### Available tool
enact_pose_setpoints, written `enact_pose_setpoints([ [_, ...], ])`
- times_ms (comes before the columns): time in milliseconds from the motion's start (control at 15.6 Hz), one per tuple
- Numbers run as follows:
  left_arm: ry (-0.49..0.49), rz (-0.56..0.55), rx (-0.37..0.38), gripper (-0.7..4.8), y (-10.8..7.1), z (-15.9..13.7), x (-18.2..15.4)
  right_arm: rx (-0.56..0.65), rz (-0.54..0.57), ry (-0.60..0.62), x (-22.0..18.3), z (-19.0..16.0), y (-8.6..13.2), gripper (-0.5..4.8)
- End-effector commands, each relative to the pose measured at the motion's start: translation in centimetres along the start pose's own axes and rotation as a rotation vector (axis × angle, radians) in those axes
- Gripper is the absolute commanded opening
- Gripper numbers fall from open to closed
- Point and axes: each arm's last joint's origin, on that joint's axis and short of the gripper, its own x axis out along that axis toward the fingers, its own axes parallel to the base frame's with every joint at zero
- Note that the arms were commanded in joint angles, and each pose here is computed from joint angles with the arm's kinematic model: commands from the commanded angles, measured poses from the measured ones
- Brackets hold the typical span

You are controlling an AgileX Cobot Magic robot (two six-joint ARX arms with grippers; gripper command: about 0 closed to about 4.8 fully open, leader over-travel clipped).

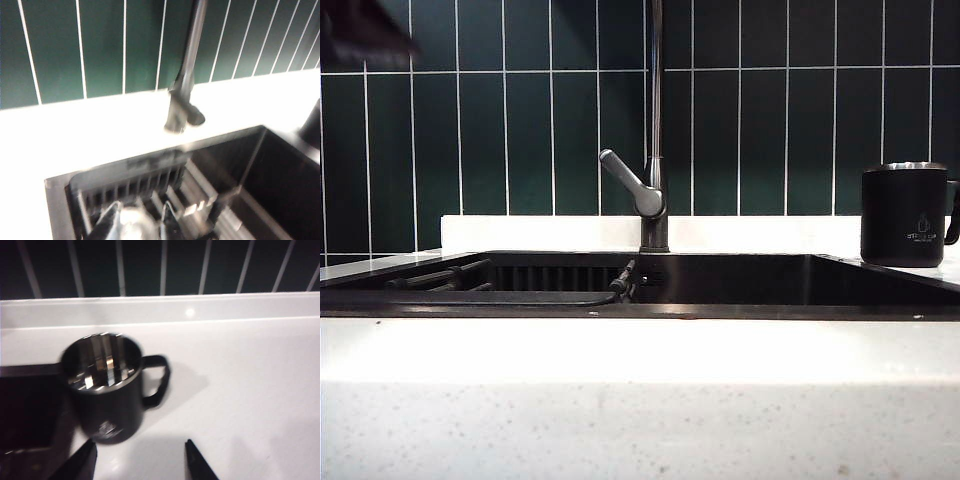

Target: Pick up the mug next to the sink, go to the faucet to get some water, pour the water into the sink, and finally put the mug back to its place.

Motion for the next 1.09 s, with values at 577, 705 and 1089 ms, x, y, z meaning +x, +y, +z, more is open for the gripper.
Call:
enact_pose_setpoints([
  [577,0.006,-0.164,0.059,1.78,2.7,-3.0,5.9,-0.161,0.067,0.055,8.0,-3.2,-3.0,2.39],
  [705,0.012,-0.167,0.054,1.86,3.0,-2.9,6.6,-0.191,0.107,0.038,8.9,-3.7,-3.6,2.39],
  [1089,0.014,-0.217,0.046,1.84,4.4,-1.3,10.1,-0.121,0.183,0.033,13.6,-1.7,-4.5,2.43],
])
